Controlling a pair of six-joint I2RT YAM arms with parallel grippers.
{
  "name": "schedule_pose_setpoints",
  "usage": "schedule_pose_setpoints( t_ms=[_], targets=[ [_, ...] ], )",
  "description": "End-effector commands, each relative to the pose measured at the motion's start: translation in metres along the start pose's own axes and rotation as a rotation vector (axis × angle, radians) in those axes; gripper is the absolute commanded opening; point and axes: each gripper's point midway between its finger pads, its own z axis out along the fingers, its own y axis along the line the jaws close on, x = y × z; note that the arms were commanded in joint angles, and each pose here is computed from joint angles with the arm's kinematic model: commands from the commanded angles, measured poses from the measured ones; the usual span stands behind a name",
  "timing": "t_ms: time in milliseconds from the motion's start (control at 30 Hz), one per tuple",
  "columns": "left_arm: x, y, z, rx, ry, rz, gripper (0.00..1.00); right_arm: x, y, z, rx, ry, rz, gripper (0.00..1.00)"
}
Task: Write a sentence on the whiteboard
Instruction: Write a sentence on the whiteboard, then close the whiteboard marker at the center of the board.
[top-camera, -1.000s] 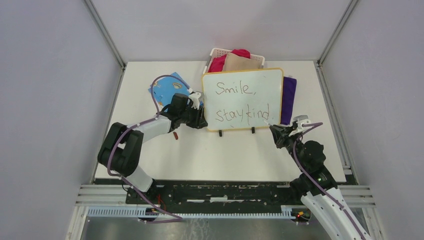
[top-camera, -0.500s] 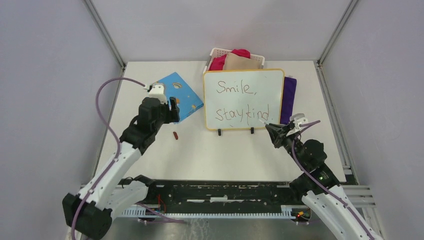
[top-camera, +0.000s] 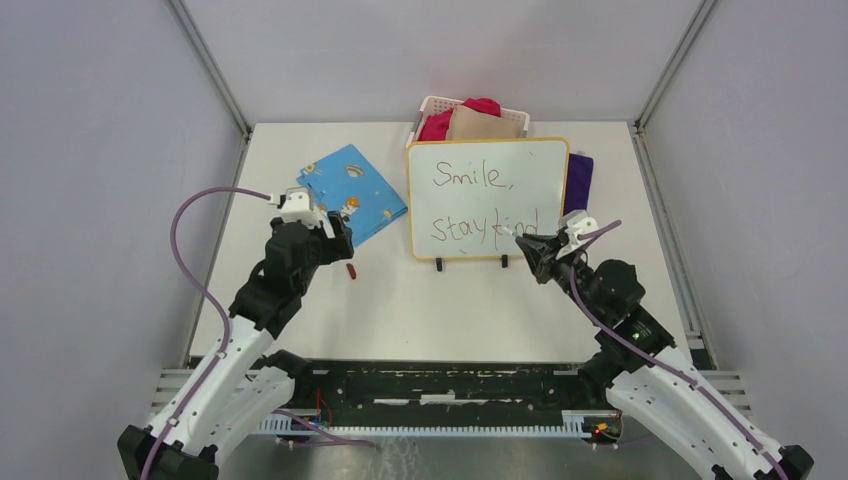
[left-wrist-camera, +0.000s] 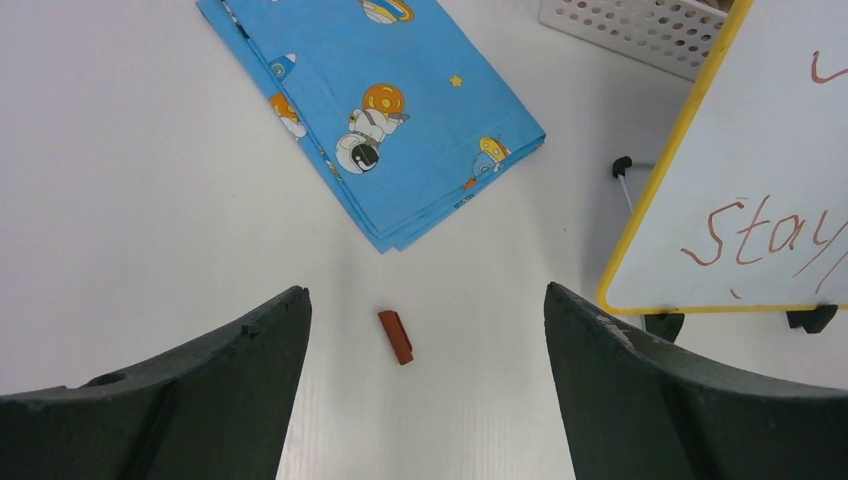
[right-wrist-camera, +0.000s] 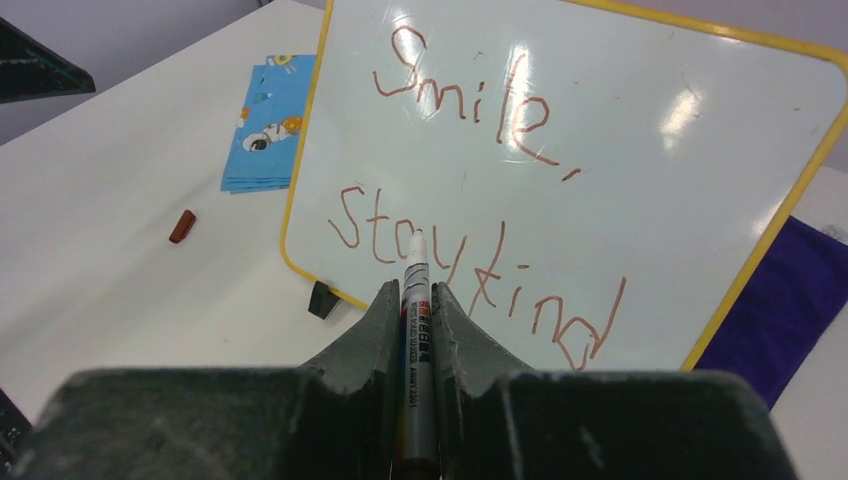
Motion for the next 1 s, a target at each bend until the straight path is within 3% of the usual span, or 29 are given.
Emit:
schedule_pose_setpoints(
  t_ms=[0,133,267,467,733,833,967],
  targets=[
    [-0.01,-0.011,-0.003,0.042,-0.024,-0.092,0.91,-0.041,-0.014,0.001,0.08,-0.088,-0.058,0.0],
    [-0.003,-0.019,-0.003,0.08,0.0,-0.118,0.91,-0.05,-0.023,0.005,0.128,-0.098,-0.081,0.0],
    [0.006,-0.008,-0.004,-0.002,0.042,-0.152,0.9,-0.07,-0.036,0.008,0.198,-0.09,-0.187,0.0],
    [0.039,-0.01,0.007,-0.108,0.164,-0.054,0.99,-0.075,-0.035,0.012,0.206,-0.126,-0.162,0.0],
    [0.071,-0.029,0.017,-0.061,0.266,-0.004,1.0,-0.078,-0.035,0.022,0.209,-0.087,-0.16,0.0],
    [0.076,-0.026,0.023,-0.101,0.297,-0.035,0.99,-0.074,-0.03,0.032,0.194,-0.083,-0.102,0.0],
    [0.091,-0.02,0.032,-0.168,0.389,-0.096,0.98,-0.087,-0.035,0.041,0.248,-0.245,0.078,0.0]
  ],
)
